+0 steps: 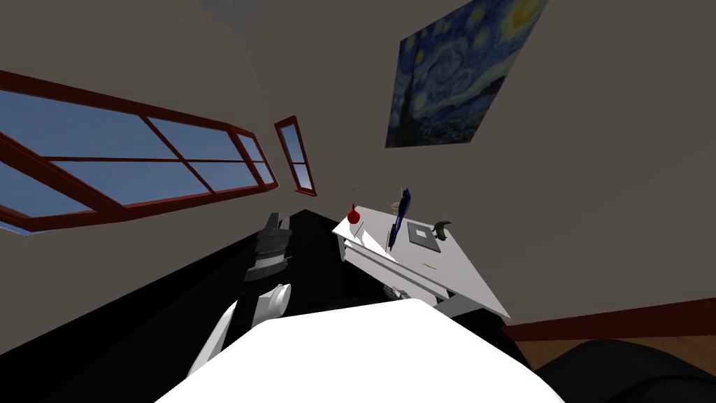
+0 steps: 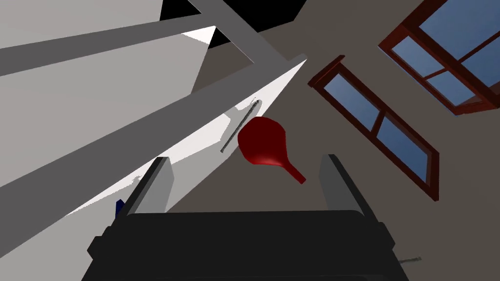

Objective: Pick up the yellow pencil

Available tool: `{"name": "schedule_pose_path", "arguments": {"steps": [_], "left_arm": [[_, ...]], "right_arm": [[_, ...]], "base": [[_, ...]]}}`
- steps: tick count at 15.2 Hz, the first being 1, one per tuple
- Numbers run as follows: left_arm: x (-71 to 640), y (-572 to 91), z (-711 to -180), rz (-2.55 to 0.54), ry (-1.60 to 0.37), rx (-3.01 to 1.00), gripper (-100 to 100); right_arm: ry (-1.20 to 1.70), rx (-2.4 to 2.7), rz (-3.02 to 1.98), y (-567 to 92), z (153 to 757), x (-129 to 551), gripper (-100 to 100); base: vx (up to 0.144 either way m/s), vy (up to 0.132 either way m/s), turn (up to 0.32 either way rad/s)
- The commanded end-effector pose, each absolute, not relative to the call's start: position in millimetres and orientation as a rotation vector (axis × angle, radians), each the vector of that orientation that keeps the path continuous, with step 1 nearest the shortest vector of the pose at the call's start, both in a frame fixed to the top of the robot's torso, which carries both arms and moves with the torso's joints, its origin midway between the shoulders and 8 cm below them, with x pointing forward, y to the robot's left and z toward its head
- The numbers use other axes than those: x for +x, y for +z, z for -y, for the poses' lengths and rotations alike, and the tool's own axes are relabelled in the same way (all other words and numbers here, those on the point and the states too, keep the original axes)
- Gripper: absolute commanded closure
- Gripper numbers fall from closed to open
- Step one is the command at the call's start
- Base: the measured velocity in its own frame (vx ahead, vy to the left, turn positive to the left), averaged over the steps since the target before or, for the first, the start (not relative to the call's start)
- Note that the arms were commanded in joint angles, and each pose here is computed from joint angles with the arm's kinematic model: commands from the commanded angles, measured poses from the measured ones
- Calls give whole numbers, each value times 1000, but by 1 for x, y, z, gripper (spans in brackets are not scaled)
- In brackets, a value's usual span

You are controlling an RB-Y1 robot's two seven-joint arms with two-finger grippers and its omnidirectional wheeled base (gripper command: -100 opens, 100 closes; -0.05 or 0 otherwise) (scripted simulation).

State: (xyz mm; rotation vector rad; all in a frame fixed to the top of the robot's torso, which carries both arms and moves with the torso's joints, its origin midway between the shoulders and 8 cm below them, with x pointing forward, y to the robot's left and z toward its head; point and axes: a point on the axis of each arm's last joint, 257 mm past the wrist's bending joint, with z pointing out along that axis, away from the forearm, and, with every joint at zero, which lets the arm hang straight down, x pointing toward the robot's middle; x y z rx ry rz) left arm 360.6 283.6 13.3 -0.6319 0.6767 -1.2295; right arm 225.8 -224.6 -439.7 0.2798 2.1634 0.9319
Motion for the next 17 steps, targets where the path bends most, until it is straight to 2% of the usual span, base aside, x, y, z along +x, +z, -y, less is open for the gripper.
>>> {"name": "schedule_pose_path", "arguments": {"steps": [1, 4, 10, 17], "left_arm": [[361, 13, -284, -677, -1229, -632, 0], [361, 13, -284, -677, -1229, -632, 0], [361, 13, -284, -677, -1229, -632, 0], [361, 13, -284, -677, -1229, -632, 0]], "right_arm": [[877, 219, -2268, -465, 242, 196, -100], [862, 228, -2284, -471, 248, 192, -100], [721, 54, -2529, -521, 303, 117, -100], [627, 15, -2643, -541, 342, 79, -100]], "base": [[0, 29, 170], [-1, 17, 85], [4, 22, 174], [6, 12, 101]]}}
